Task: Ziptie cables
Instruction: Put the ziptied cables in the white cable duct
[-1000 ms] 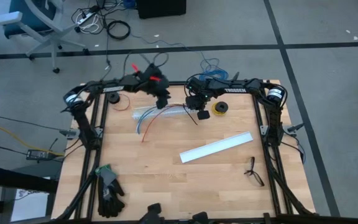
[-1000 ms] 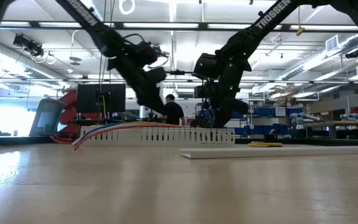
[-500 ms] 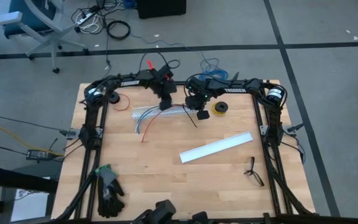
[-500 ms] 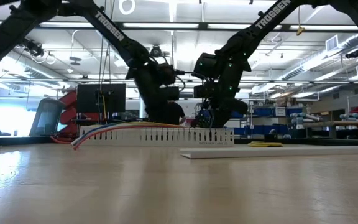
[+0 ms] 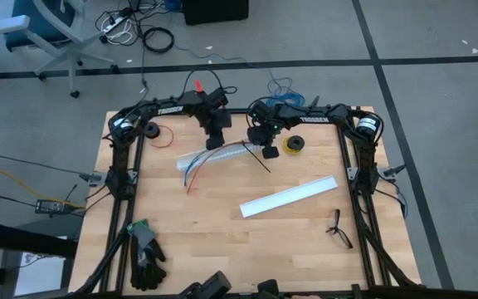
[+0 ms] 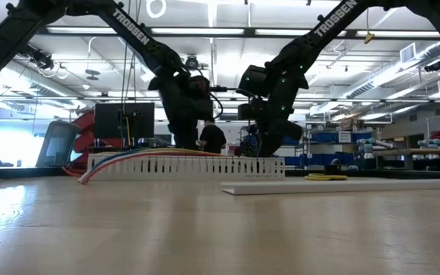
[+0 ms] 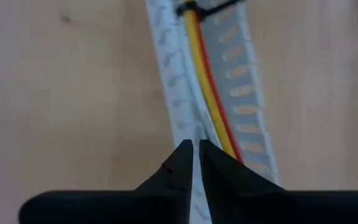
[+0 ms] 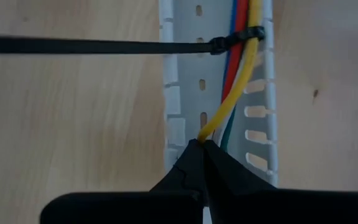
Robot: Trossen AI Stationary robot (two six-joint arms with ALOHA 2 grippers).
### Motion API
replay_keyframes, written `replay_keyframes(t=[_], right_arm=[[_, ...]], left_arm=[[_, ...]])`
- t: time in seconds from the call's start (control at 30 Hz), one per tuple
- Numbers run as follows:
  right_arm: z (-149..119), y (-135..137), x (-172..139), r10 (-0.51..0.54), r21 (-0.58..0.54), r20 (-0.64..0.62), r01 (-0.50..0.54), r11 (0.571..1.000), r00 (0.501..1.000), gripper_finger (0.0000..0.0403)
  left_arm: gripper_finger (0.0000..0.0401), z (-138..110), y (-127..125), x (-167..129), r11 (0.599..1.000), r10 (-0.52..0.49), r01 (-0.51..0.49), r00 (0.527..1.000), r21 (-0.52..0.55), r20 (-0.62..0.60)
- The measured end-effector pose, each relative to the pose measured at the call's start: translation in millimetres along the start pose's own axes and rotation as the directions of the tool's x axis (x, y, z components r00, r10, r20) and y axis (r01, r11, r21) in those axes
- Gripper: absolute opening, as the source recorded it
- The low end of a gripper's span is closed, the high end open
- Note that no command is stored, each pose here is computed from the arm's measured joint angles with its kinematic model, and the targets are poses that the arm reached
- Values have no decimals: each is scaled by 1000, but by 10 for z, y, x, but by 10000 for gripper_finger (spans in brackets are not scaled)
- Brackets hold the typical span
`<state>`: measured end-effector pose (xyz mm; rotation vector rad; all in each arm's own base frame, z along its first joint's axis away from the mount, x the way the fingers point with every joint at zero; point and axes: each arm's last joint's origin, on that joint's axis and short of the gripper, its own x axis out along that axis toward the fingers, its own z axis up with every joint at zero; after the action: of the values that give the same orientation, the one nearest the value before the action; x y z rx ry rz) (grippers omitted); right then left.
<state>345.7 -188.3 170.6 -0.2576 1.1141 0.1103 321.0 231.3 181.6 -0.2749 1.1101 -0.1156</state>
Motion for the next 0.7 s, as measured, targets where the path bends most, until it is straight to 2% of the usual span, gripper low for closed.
replay_keyframes(t=[0.47,0.63,0.7], right_arm=[[-29,-40,-9,-5,29,5,5,1000,1000,0],[-28,-40,-9,-4,38,6,4,999,1000,0],[-29,-40,-9,-4,41,6,4,999,1000,0]], left_arm=[[14,22,-223,76,997,-73,74,995,11,-63],[11,28,-340,121,999,50,-51,983,2,-178],[9,40,-384,147,998,66,-65,979,11,-194]])
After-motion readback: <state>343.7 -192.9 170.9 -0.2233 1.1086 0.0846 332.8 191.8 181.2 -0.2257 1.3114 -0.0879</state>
